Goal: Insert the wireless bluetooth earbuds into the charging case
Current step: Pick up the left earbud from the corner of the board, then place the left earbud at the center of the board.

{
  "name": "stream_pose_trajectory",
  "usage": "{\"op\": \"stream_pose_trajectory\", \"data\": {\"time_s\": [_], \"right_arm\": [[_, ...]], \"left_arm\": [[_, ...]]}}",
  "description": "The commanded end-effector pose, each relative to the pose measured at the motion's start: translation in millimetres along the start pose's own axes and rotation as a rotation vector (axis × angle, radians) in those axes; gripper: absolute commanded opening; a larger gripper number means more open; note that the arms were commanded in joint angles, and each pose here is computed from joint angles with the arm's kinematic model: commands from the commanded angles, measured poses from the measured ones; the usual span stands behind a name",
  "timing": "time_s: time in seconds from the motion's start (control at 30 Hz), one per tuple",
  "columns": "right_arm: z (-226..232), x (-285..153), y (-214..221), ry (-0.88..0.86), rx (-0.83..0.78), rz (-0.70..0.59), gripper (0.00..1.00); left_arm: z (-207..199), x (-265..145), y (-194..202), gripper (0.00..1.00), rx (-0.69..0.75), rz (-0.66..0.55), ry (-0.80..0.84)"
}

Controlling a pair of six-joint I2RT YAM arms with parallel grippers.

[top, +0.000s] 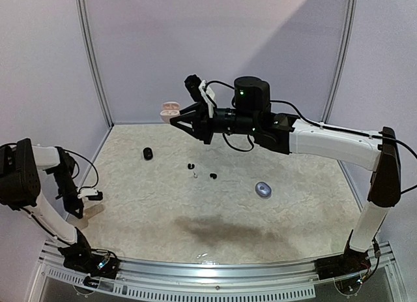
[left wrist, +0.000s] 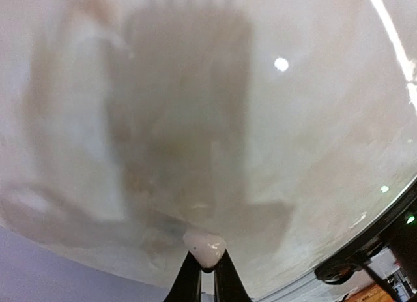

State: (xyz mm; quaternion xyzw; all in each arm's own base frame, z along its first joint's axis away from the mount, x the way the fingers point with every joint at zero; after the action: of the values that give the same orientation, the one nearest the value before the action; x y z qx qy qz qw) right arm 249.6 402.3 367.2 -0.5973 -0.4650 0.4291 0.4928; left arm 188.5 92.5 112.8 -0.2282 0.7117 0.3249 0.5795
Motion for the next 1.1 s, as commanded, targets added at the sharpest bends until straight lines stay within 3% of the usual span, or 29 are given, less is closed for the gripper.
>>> {"op": "stream_pose_trajectory", "data": {"time_s": [0.0,0.27,0.6,0.9,1.07], "right_arm": [[-3,-13,-19,0.064,-0.024,-0.026,0.00],[-2,-29,-13,0.161,-0.020,-0.027,0.00],[6,-76,-10,0.333,-0.009,0.011,0.00],[14,-107,-8,0.403,-0.006,0.025,0.00],[15,-111,-10,0.409,-0.017,0.020,0.00]], "left_arm": [[-23,-28,-46,0.00,-0.076,-0.179,0.144],[-66,-52,-147,0.00,0.039,-0.250,0.206],[-154,-56,-287,0.00,0.228,-0.180,0.095],[-210,-29,-322,0.00,0.324,-0.107,0.078],[-224,-17,-323,0.08,0.331,-0.068,0.100]]}}
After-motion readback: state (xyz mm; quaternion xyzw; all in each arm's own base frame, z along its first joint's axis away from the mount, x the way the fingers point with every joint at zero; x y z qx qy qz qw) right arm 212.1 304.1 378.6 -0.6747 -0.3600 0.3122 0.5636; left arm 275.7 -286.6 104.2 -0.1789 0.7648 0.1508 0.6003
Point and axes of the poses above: each gripper's point midway between its finger pads, its own x axis out along the fingers, its own z axis along the line the jaws close on, y = z × x, the point moved 10 cm from there along -x, back along the fingers, and after that the axes turned 8 degrees about -x, right-handed, at the moved point
